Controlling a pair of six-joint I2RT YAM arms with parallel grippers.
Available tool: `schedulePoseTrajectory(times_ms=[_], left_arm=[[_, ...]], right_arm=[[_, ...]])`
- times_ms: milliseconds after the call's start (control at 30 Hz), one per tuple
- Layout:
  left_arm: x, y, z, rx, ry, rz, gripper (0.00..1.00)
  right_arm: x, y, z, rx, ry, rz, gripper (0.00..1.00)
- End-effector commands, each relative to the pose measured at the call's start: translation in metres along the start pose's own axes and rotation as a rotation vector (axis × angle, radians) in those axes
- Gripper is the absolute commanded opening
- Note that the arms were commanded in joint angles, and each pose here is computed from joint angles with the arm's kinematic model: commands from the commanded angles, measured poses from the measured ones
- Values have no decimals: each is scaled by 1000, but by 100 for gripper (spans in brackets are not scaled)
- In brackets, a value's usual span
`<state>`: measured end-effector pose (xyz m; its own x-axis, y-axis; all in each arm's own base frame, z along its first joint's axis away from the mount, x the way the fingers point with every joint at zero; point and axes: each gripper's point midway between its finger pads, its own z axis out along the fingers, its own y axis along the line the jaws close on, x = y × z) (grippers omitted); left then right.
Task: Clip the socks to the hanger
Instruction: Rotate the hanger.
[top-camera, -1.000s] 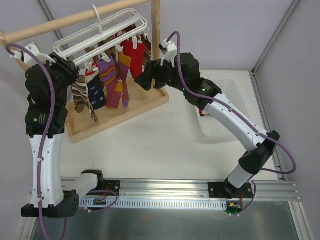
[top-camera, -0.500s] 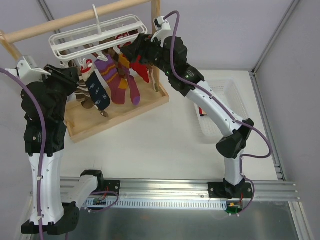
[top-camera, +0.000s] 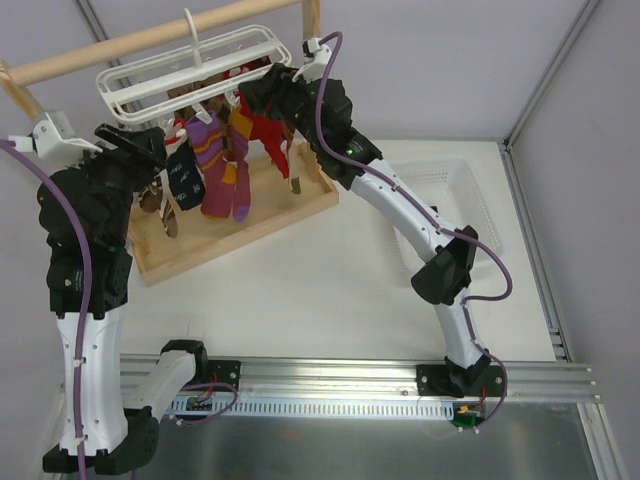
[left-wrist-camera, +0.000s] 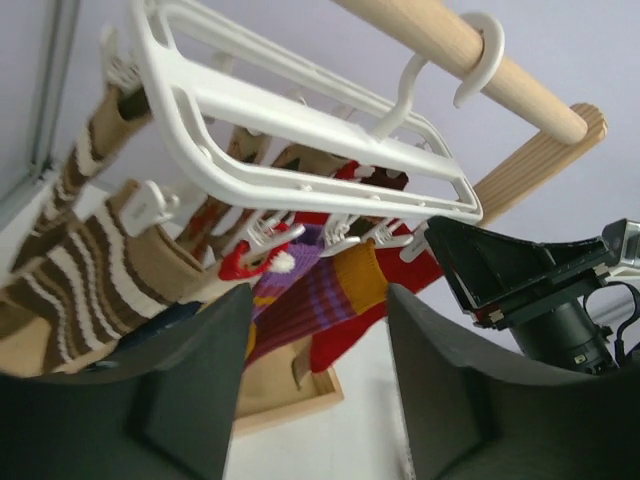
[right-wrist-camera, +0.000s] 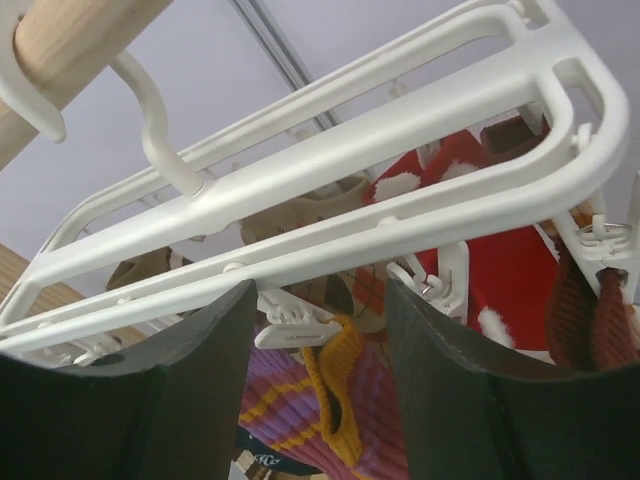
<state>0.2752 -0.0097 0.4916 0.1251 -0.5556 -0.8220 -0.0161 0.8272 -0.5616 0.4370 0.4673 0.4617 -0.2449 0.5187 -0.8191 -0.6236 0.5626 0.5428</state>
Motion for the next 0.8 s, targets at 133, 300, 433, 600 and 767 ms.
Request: schedulePoseTrajectory(times_ms=[133,300,433,600,767], left_arm=[[-44,11,-17,-95,-142,134,73],[-57,19,2,-177,-162,170,73],[-56,10,20,-150,-134,162,72],[-37,16,35,-158,-81,143,70],[-18,26,40,-173,-39,140,64]], right_arm=[[-80,-1,-5,-23,-198,17,56],[-76,-2,-2,-54,-182,8,56],[-75,9,-3,-110,-165,4,57],[-69,26,-17,-183,-87,-43,60],[-57,39,-37,-240,17,-64,66]])
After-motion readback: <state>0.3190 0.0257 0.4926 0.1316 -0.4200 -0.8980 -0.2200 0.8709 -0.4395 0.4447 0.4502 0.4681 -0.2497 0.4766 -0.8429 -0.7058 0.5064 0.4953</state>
